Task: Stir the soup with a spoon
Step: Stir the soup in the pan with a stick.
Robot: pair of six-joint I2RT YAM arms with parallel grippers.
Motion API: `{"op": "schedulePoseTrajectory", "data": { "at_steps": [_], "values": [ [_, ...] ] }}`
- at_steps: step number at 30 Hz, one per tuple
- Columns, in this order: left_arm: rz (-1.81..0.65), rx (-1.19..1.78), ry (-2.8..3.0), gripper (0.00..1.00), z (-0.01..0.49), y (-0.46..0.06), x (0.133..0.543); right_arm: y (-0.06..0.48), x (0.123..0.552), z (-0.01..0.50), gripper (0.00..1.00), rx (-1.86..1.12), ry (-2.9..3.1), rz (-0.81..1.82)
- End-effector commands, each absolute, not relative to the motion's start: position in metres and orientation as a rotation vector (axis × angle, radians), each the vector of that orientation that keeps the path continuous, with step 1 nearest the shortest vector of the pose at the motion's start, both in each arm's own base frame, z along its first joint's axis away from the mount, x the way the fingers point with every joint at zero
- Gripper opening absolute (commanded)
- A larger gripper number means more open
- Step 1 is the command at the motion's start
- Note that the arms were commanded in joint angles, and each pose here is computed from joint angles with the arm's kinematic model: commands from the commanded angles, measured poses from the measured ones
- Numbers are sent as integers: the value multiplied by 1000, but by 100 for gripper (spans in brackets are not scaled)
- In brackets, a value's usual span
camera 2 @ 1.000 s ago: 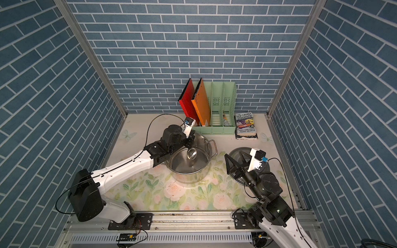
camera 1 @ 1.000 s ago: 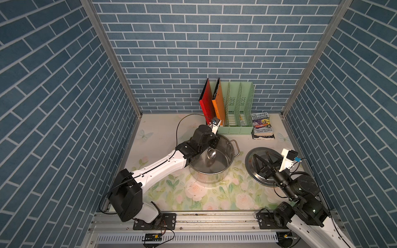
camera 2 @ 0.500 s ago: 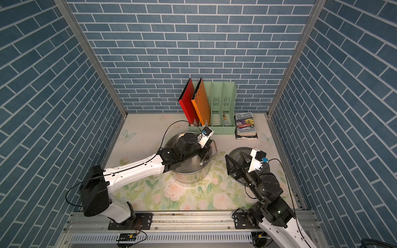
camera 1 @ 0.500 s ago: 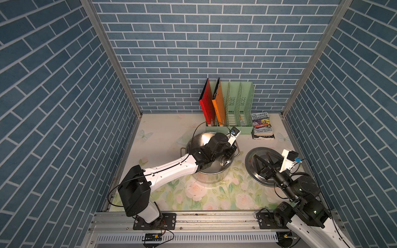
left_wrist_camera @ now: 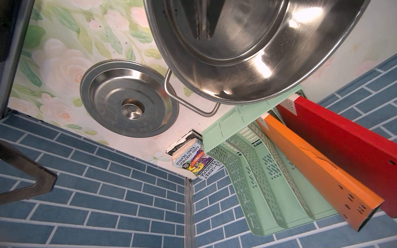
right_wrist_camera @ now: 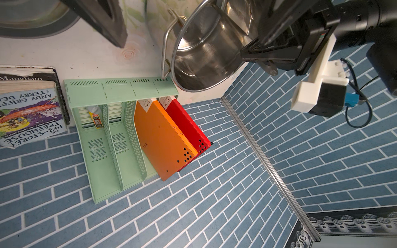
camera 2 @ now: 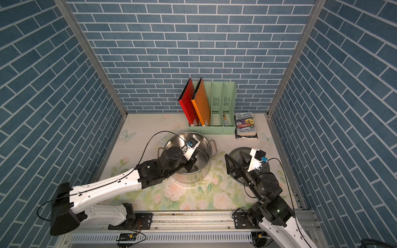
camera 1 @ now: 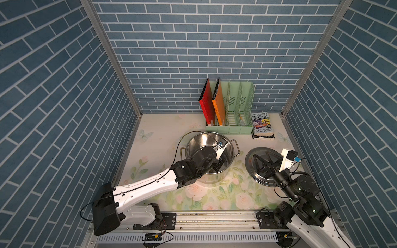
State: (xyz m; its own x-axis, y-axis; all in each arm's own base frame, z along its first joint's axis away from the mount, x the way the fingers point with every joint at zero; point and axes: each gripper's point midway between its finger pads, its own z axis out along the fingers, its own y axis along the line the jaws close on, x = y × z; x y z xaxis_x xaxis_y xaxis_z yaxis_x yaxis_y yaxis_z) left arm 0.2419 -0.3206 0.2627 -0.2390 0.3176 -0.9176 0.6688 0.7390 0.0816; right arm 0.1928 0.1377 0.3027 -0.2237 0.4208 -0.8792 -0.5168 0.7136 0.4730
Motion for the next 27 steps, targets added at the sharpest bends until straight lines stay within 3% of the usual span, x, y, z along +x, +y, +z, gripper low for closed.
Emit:
{"op": "schedulePoseTrajectory", "data": {
  "at_steps": [1, 14, 27],
  "values": [
    [-297, 703, 1902, 0, 249, -292, 244, 142, 195, 309, 99, -81, 1550, 888],
    [-188, 498, 1932, 0, 247, -224, 294, 147, 197, 308, 98, -88, 1552, 900],
    [-259, 538, 1851, 0, 275, -270, 354, 137, 191, 312, 98, -69, 1545, 884]
  ]
}}
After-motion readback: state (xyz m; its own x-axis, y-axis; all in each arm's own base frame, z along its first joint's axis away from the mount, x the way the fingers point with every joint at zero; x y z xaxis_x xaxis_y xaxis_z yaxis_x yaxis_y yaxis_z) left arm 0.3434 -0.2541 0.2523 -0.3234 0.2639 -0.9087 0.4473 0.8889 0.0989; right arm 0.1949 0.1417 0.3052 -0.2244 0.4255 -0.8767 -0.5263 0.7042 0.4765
